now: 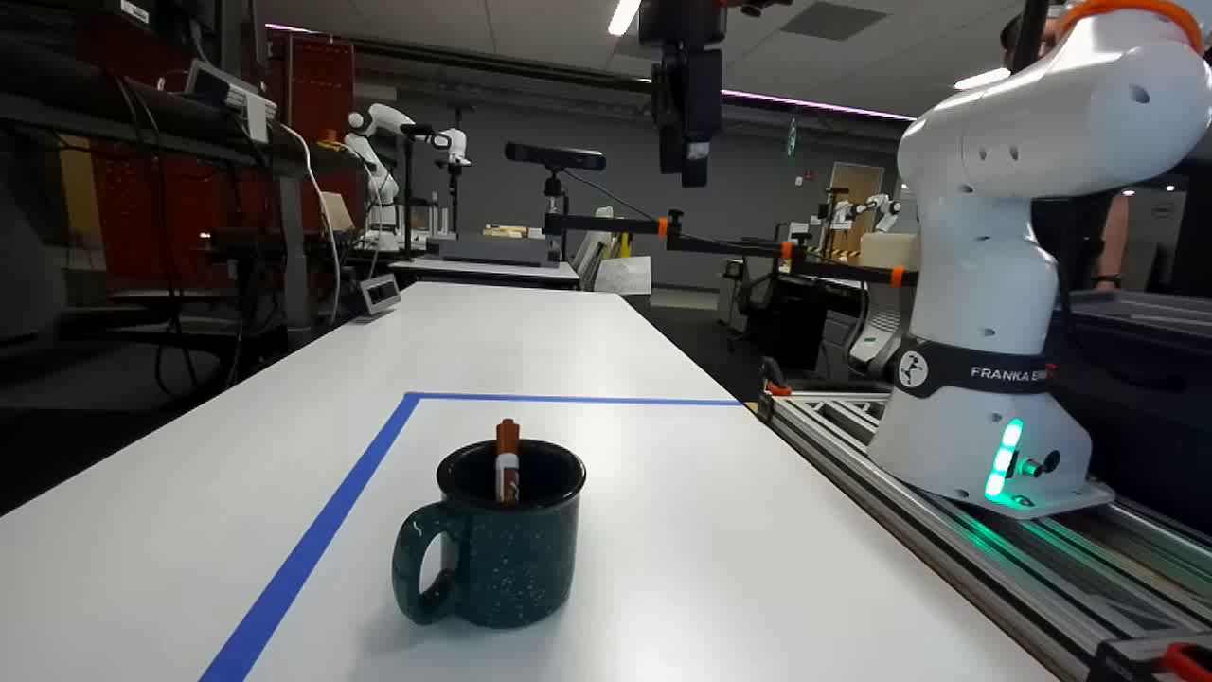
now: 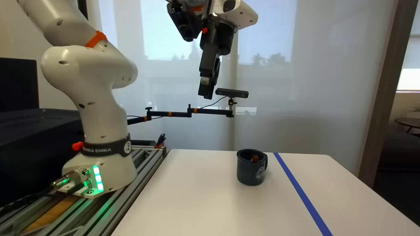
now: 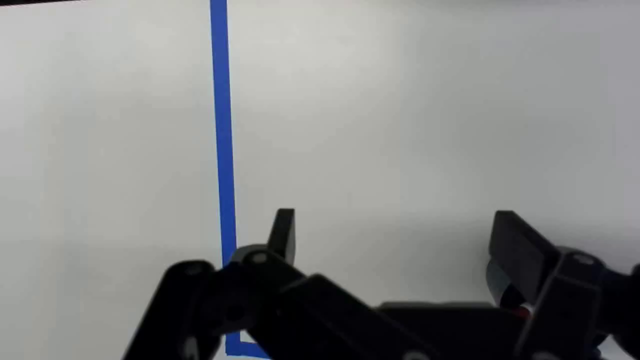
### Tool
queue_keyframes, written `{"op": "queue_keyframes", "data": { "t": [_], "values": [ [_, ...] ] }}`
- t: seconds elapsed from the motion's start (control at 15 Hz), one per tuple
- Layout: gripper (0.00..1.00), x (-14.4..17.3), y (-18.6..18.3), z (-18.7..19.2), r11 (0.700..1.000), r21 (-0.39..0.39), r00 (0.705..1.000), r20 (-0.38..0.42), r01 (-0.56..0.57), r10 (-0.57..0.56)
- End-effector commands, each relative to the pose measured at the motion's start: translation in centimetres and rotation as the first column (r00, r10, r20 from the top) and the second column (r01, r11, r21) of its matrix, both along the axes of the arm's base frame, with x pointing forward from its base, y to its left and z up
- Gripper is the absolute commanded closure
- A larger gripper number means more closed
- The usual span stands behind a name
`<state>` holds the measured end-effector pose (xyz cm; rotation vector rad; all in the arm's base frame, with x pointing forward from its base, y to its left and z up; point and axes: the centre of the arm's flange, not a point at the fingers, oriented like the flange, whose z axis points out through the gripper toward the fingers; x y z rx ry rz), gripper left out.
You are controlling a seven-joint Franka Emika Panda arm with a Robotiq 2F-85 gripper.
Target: Remove the marker from the mug cup and place it on the table
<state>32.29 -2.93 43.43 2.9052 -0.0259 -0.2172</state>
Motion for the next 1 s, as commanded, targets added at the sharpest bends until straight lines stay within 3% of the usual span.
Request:
{"op": "queue_keyframes", "data": {
  "t": [0.0,0.6,0.93],
  "values": [
    [0.00,0.0,0.0,0.0,1.000,0.000,1.000,-0.001,0.000,0.000],
    [0.00,0.1,0.0,-0.5,1.000,0.001,1.000,-0.016,0.000,0.000],
    [0.00,3.8,-0.7,-2.4,0.991,-0.004,0.989,-0.055,-0.134,0.134]
  ]
}}
